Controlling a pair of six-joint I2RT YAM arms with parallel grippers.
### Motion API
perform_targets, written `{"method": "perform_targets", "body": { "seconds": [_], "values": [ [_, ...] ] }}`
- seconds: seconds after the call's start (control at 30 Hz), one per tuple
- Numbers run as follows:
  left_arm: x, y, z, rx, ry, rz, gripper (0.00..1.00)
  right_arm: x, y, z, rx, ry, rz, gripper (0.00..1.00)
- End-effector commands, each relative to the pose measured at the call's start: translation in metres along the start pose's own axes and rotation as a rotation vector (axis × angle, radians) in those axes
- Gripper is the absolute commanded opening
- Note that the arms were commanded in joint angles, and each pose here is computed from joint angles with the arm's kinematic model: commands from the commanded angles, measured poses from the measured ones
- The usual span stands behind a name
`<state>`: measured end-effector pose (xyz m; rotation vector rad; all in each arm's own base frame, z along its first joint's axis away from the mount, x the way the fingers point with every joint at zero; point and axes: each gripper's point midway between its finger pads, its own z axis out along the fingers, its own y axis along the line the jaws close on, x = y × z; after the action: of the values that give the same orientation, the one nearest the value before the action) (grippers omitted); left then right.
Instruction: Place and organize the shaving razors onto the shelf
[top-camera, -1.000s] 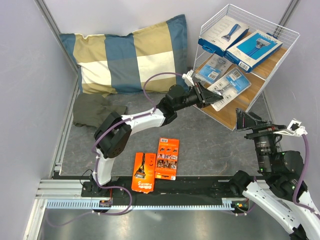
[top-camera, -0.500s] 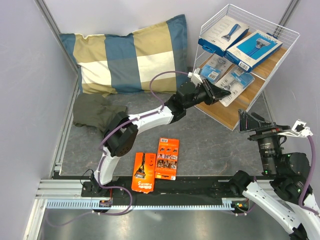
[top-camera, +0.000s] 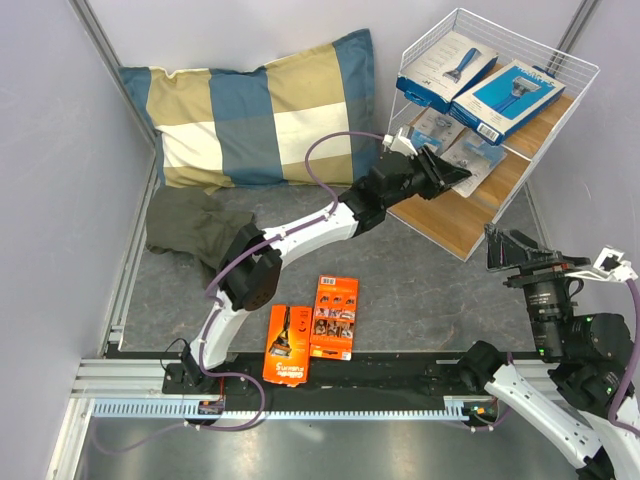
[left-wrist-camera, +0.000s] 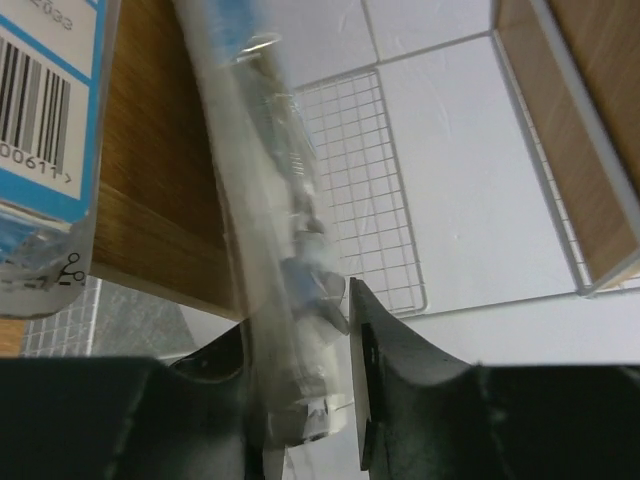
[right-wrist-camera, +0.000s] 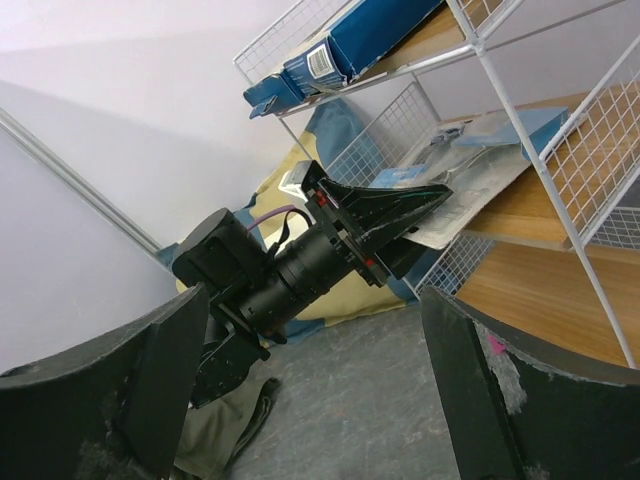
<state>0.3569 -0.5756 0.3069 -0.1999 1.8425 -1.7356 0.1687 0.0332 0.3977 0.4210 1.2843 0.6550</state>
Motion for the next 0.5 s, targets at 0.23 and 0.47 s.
{"method": "perform_targets", "body": {
  "seconds": [0.23, 0.47],
  "values": [
    [0.005, 0.000, 0.003, -0.057, 0.013, 0.142, 0.54, -0.015, -0.003, -0.008, 0.004, -0.027, -0.006, 0.95],
    [0.008, -0.011, -0.008, -0.066, 0.042, 0.238, 0.59, -0.011, -0.004, -0.008, 0.005, -0.019, -0.008, 0.95]
  ]
}}
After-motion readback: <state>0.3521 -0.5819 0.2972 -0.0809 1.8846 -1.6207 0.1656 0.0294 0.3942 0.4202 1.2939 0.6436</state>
